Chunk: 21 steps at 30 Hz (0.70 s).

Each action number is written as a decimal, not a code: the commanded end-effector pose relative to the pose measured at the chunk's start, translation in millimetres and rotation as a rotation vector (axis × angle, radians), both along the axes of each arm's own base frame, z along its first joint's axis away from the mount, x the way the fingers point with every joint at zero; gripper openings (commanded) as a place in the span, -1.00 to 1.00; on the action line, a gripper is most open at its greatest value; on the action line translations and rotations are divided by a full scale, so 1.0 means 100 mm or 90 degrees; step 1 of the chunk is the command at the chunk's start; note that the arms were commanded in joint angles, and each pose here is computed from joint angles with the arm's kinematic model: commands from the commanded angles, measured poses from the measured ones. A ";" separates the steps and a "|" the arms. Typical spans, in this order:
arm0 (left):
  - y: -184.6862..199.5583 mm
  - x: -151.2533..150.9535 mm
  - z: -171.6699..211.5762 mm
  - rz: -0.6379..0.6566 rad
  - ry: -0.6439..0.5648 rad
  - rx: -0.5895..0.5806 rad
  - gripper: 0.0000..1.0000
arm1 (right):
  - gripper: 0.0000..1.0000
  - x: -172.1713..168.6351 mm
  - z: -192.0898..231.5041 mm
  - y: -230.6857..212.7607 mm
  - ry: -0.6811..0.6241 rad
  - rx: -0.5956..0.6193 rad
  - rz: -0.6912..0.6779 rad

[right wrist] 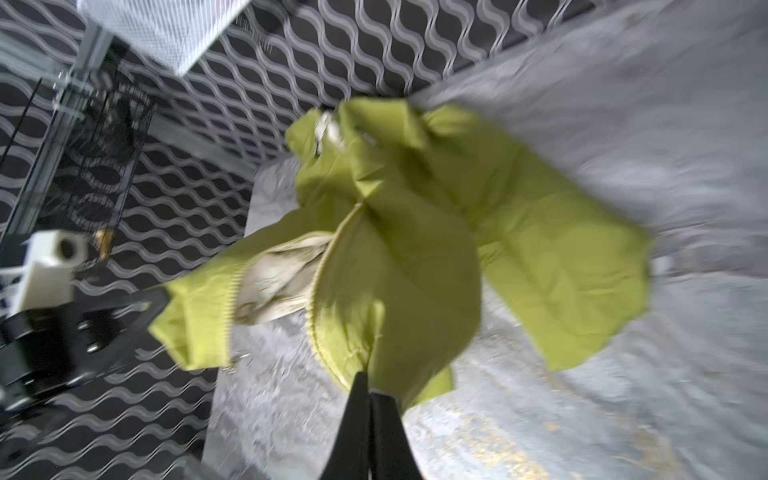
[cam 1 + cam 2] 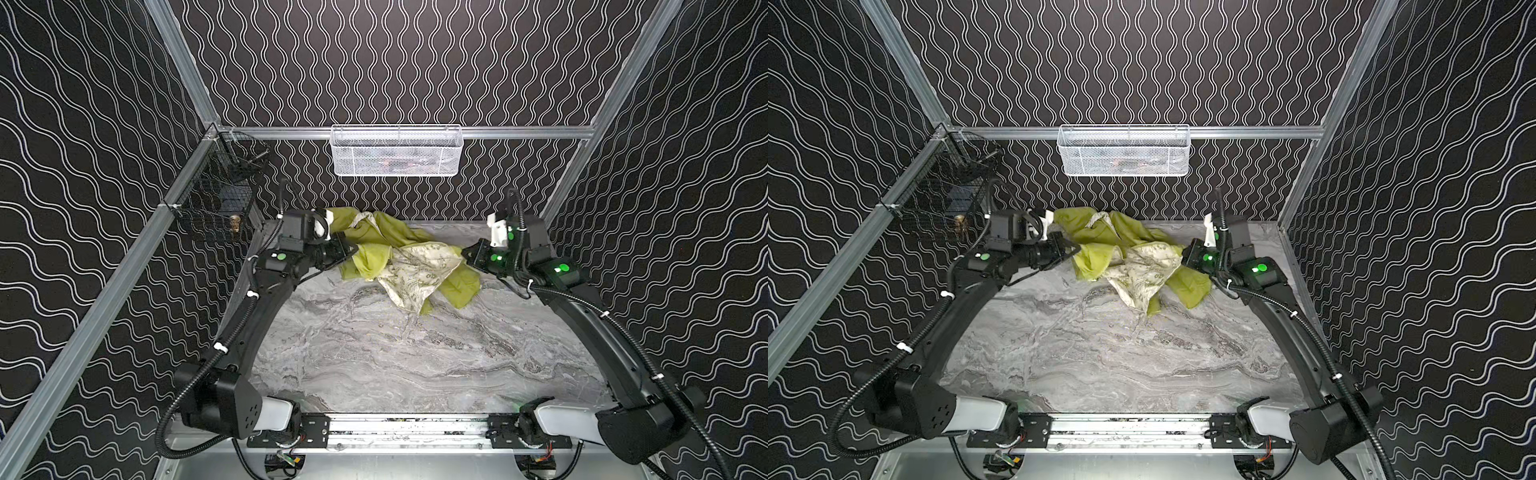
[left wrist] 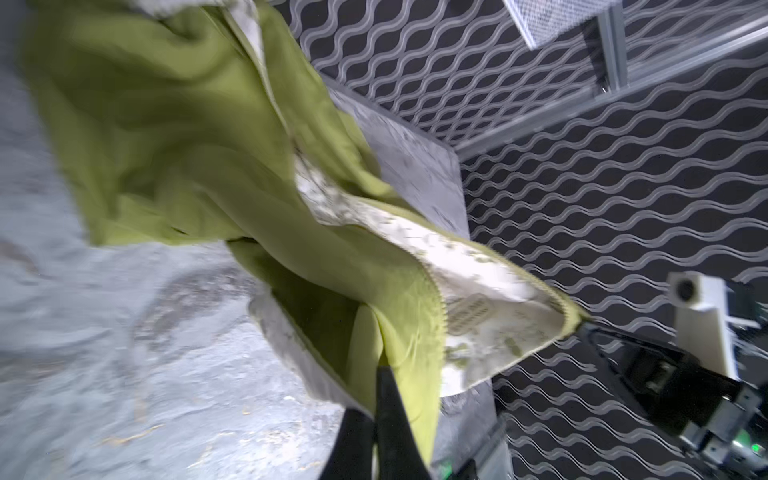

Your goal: Zip up the jacket

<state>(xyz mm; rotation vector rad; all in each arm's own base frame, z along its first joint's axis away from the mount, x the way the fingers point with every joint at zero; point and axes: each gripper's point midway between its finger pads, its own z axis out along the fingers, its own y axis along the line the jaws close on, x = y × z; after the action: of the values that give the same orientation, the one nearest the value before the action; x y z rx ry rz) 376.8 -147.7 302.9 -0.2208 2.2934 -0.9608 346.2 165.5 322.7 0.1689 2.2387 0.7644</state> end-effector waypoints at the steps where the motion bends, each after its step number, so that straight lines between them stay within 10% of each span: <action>1: 0.24 -0.24 0.00 -0.001 0.050 0.073 -1.00 | -1.00 -0.05 0.13 -0.16 -0.016 -0.041 -0.008; 11: 0.75 -0.59 0.13 0.036 0.092 0.250 -1.00 | -1.00 0.07 0.23 -0.13 -0.014 -0.033 0.011; 21: 0.48 -1.20 -0.80 -0.065 0.257 0.189 -1.00 | -1.00 -0.70 -0.58 1.19 0.100 0.017 0.338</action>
<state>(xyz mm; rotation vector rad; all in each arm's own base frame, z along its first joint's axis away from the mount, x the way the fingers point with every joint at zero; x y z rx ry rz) 278.6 -86.9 234.4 -0.2091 2.7584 -0.5566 303.6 256.3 276.4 -0.2277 2.4432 0.9704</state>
